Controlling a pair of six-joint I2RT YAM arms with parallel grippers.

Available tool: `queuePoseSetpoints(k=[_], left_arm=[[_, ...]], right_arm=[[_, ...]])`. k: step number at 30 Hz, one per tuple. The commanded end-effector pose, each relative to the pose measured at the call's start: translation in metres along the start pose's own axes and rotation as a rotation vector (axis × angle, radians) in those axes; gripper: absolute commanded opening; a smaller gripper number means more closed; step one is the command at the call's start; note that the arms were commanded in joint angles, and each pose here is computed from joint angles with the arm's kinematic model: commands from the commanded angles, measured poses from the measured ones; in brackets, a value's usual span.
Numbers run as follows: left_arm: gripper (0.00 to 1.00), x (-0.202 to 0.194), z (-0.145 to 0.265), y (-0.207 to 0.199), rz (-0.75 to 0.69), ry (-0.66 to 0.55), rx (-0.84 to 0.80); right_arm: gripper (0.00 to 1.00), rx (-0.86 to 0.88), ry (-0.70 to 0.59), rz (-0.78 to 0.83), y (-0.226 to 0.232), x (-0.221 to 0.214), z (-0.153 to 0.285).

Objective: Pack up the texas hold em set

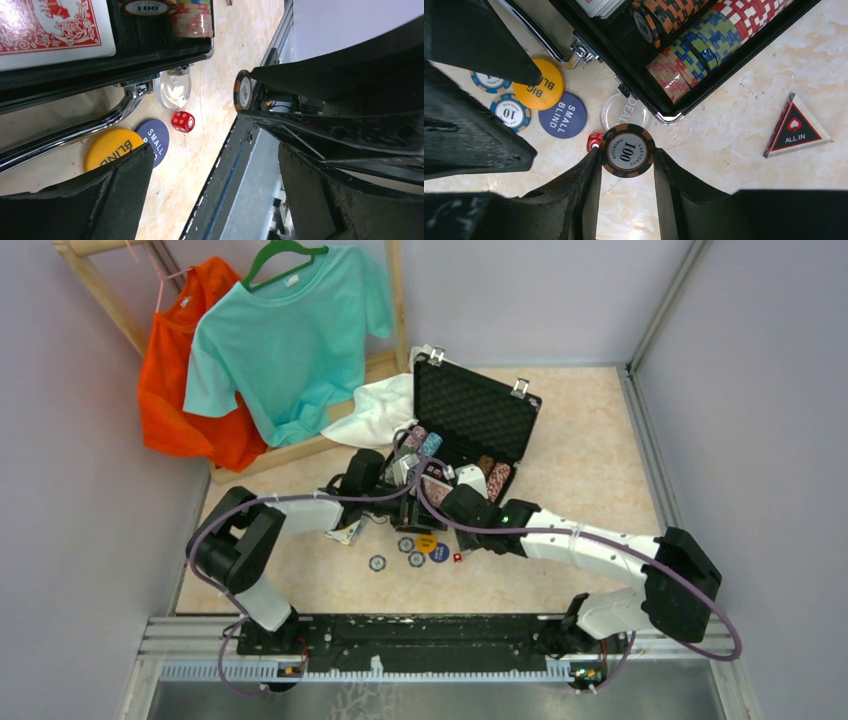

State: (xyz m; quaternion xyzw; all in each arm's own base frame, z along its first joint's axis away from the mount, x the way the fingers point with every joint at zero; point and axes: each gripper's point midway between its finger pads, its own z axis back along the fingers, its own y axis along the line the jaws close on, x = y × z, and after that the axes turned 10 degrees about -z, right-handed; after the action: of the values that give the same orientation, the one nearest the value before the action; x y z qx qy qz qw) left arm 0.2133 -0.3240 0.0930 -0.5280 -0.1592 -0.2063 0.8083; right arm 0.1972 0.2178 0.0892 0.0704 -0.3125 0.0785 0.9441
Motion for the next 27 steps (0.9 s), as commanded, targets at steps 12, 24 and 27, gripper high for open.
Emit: queuePoseSetpoints(k=[12, 24, 27], left_arm=[[0.94, 0.019, -0.015, -0.015, 0.070, 0.011, -0.164], [0.97, 0.048, -0.006, -0.019, -0.076, -0.089, -0.072], [0.98, 0.060, 0.002, -0.023, -0.144, -0.134, -0.026]], right_arm=[[0.40, 0.056, -0.099, 0.002, 0.016, 0.033, 0.014], [0.56, -0.081, -0.151, -0.274, -0.081, 0.050, 0.007], [0.66, -0.153, -0.161, -0.373, -0.116, 0.060, 0.008]])
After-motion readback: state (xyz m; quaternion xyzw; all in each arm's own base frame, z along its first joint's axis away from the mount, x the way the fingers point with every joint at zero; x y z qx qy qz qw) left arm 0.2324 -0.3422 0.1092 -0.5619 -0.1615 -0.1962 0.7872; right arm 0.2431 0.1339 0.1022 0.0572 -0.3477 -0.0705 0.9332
